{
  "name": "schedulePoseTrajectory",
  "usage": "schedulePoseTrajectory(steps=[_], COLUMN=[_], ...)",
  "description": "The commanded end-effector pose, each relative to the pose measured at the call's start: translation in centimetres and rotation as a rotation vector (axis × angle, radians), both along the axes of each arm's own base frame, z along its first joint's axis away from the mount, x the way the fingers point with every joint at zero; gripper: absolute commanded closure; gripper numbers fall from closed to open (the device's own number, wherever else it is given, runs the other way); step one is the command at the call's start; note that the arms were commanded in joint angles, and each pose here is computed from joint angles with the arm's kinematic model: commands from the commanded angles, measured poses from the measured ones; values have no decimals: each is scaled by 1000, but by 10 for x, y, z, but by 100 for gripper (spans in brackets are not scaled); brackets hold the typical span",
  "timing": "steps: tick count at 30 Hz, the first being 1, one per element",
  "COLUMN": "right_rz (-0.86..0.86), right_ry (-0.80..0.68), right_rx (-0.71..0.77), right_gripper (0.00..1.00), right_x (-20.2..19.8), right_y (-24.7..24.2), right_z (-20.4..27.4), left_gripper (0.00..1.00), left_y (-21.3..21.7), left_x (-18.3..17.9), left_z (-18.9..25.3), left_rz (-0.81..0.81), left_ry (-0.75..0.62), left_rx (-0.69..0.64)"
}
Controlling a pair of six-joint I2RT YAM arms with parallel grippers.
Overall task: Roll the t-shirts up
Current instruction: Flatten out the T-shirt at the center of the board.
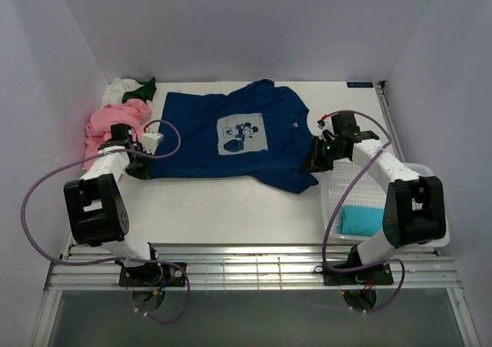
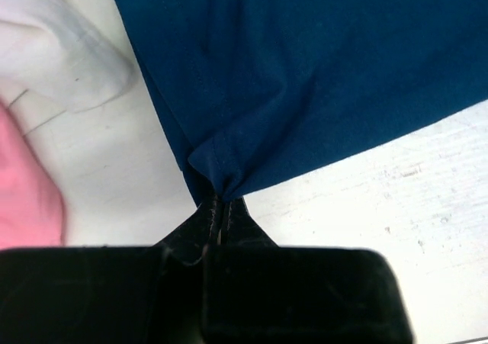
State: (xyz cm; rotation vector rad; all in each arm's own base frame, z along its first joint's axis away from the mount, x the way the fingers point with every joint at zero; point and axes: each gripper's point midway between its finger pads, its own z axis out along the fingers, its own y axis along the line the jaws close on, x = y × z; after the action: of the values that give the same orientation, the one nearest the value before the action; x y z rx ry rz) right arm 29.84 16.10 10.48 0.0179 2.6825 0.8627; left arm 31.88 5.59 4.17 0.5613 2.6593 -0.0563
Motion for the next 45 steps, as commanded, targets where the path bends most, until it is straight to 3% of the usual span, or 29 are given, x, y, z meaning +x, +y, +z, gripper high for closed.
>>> schedulePoseTrajectory(steps=[1, 8, 20, 27, 37, 39, 40, 41, 43, 45], right_rz=[64, 153, 283, 146, 33, 20, 23, 9, 8, 23], right_ry=[25, 124, 76, 131, -7, -19, -15, 1, -34, -72], right_rx=[-35, -56, 274, 112, -55, -106, -136, -195, -236, -280], right_gripper=[92, 92, 92, 92, 91, 81, 60, 52, 41, 40], right_x=[-19, -51, -27, 0, 91, 100, 103, 102, 111, 111], right_y=[0, 8, 71, 57, 43, 36, 32, 23, 18, 15], right_z=[7, -8, 95, 32, -4, -10, -17, -22, -10, 2], left_gripper=[100, 100, 100, 100, 100, 100, 100, 100, 100, 100], left_y=[5, 1, 11, 11, 12, 12, 12, 11, 11, 9], left_x=[-10, -39, 1, 14, 31, 30, 30, 30, 30, 28], left_z=[27, 22, 41, 32, 35, 34, 34, 34, 35, 34], left_rz=[-27, -56, -31, -27, -21, -21, -21, -21, -19, -16], left_ry=[-44, -19, -87, -79, -101, -98, -99, -99, -103, -100], left_rx=[46, 63, 83, 63, 47, 46, 46, 44, 41, 36])
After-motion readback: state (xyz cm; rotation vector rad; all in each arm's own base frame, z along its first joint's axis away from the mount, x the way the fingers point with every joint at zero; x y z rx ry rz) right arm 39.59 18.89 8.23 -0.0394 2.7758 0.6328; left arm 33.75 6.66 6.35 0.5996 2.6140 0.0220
